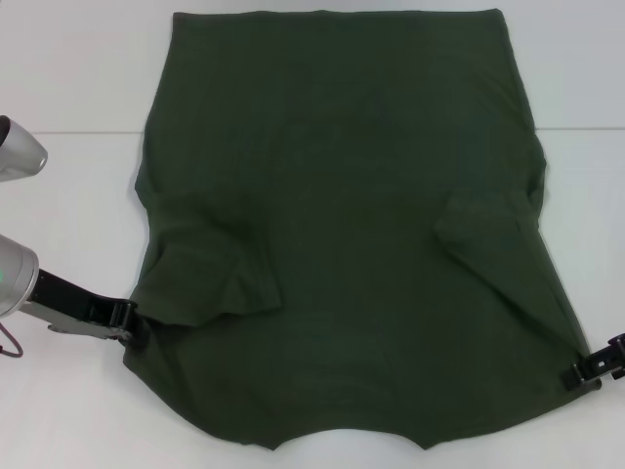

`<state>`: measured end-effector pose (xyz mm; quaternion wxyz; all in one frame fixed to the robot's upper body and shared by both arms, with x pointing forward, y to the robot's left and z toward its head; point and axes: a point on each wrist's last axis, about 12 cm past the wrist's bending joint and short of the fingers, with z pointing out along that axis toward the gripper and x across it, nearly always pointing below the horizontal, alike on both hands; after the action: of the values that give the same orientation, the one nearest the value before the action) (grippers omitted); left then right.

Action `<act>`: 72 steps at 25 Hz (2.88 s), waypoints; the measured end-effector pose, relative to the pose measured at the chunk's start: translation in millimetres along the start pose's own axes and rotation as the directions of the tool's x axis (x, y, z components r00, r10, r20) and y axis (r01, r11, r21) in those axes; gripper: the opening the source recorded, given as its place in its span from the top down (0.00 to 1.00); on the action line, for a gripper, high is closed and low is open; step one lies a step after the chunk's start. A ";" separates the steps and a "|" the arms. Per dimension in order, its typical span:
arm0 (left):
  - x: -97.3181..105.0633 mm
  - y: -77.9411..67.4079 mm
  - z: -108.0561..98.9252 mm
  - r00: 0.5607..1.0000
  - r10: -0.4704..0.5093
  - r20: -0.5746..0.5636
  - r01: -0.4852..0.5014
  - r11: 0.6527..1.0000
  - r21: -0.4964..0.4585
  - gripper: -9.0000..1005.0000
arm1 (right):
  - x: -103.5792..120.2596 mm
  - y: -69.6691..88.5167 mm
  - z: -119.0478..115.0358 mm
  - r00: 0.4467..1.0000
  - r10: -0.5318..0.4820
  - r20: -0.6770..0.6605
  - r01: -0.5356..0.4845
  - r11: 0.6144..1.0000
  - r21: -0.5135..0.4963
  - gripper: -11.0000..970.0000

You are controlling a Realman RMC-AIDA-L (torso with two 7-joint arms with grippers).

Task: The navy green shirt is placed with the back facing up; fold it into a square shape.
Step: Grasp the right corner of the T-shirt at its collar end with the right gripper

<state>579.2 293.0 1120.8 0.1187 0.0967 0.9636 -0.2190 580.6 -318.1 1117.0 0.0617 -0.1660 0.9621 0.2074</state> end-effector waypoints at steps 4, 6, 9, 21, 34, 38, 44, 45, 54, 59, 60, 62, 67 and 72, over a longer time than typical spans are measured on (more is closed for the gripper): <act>0.0 0.2 -0.2 1.000 0.000 0.001 0.000 1.000 0.000 0.96 | -2.6 3.1 1.7 1.000 -0.009 0.000 0.009 1.000 -0.002 0.03; 0.0 0.2 -0.2 1.000 0.000 0.001 0.000 1.000 0.000 0.96 | -3.6 4.1 2.1 1.000 -0.013 0.000 0.013 1.000 -0.002 0.03; 0.0 0.2 -0.2 1.000 0.000 0.001 0.000 1.000 0.000 0.96 | -4.0 5.0 2.9 1.000 -0.015 -0.002 0.015 1.000 -0.003 0.03; -0.8 0.0 -0.3 1.000 0.002 0.004 -0.002 1.000 -0.001 0.96 | -2.5 3.9 4.1 1.000 -0.011 -0.001 0.011 1.000 0.000 0.03; -1.9 -0.4 0.2 1.000 0.003 0.009 -0.003 1.000 -0.001 0.96 | -4.2 6.1 7.7 1.000 -0.015 -0.005 0.015 1.000 -0.002 0.03; -2.2 -0.5 0.1 1.000 0.003 0.009 -0.003 1.000 -0.001 0.96 | -6.4 10.6 10.6 1.000 -0.027 -0.010 0.027 1.000 -0.008 0.03; -2.7 -0.1 -0.9 1.000 0.007 0.012 -0.007 1.000 -0.004 0.96 | -11.8 19.6 15.3 0.998 -0.055 -0.019 0.054 0.998 -0.016 0.03; -2.7 -0.1 -0.8 1.000 0.008 0.012 -0.008 1.000 -0.004 0.96 | -13.2 21.3 15.7 0.998 -0.059 -0.017 0.058 0.998 -0.020 0.03; -4.8 -0.6 -2.0 1.000 0.015 0.026 -0.015 1.000 0.010 0.96 | -25.7 38.0 21.5 0.996 -0.093 -0.012 0.092 0.995 -0.047 0.03; -4.7 -0.8 -1.2 0.999 0.022 0.029 -0.023 1.000 0.018 0.96 | -28.7 41.5 20.2 0.993 -0.118 0.016 0.119 0.992 -0.035 0.06; -4.4 -1.0 -1.1 0.999 0.023 0.032 -0.024 0.999 0.023 0.96 | -29.0 42.2 20.0 0.992 -0.123 0.020 0.124 0.992 -0.032 0.07; -4.0 -1.2 -1.2 0.999 0.020 0.041 -0.022 0.999 0.037 0.96 | -28.7 43.1 20.5 0.992 -0.127 0.019 0.128 0.991 -0.033 0.12; -3.7 0.2 -2.4 0.999 0.023 0.046 -0.025 0.999 0.045 0.96 | -28.8 41.5 18.7 0.992 -0.122 0.023 0.123 0.992 -0.031 0.30; -3.3 1.5 -2.6 0.999 0.015 0.052 -0.018 0.999 0.048 0.96 | -28.4 40.8 18.9 0.993 -0.120 0.020 0.120 0.992 -0.030 0.55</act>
<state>582.2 295.1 1123.3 0.1428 0.1017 0.9538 -0.2438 594.1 -266.8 1120.6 0.0802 -0.2227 0.9464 0.2198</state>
